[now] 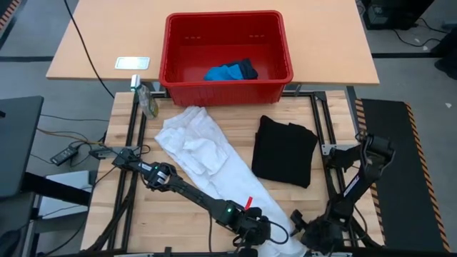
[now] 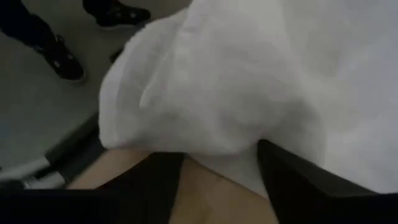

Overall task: Fold laundry
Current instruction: Fold the white polo shirt on the table

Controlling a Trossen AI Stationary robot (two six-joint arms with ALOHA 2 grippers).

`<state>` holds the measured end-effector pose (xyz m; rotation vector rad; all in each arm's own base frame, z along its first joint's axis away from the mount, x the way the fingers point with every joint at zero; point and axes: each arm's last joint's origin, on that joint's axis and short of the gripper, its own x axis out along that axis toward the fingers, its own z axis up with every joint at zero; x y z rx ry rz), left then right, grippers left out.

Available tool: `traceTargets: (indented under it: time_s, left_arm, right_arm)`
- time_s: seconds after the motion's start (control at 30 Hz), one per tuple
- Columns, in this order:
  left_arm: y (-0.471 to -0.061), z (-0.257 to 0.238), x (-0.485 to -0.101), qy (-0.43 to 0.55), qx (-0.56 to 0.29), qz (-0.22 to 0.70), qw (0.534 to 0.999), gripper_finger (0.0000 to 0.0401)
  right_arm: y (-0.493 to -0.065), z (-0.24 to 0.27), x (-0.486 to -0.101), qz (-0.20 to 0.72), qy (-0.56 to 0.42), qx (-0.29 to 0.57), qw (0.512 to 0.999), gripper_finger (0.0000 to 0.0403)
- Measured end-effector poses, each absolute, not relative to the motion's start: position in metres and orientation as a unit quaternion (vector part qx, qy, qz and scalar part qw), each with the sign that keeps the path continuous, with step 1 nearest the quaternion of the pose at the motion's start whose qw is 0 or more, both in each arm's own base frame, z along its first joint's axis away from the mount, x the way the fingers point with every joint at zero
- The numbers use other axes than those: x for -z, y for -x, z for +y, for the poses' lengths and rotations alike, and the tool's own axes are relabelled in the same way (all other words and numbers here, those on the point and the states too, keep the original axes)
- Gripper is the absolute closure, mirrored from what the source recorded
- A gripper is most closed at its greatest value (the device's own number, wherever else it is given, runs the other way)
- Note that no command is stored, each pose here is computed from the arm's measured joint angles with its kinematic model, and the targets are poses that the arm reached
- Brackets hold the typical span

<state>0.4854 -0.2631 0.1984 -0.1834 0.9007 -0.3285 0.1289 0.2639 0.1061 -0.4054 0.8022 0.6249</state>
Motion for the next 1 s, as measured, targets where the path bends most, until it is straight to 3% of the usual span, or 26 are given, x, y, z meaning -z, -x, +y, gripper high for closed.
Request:
traceTargets:
  time_s: [0.2, 0.37, 0.5, 0.63, 0.8, 1.0]
  left_arm:
    - [-0.486, -0.263, -0.204, 0.17, 0.137, 0.441, 0.871, 0.0401]
    - [-0.482, -0.263, -0.231, 0.265, 0.094, 0.412, 0.867, 0.0401]
    - [-0.464, -0.257, -0.253, 0.334, -0.008, 0.432, 0.838, 0.0401]
    - [-0.439, -0.247, -0.266, 0.349, -0.144, 0.446, 0.811, 0.0401]
    - [-0.412, -0.231, -0.255, 0.333, -0.299, 0.502, 0.74, 0.0401]
    - [-0.403, -0.198, -0.253, 0.269, -0.393, 0.537, 0.696, 0.0401]
  right_arm:
    - [-0.134, 0.259, -0.124, 0.41, 0.073, -0.293, 0.861, 0.038]
    - [-0.134, 0.25, -0.174, 0.354, -0.012, -0.297, 0.887, 0.0396]
    - [-0.142, 0.227, -0.201, 0.339, -0.05, -0.265, 0.901, 0.0398]
    - [-0.165, 0.197, -0.205, 0.36, -0.064, -0.205, 0.908, 0.0399]
    - [-0.214, 0.144, -0.198, 0.394, -0.108, -0.155, 0.9, 0.04]
    - [-0.264, 0.067, -0.181, 0.414, -0.19, -0.127, 0.881, 0.0401]
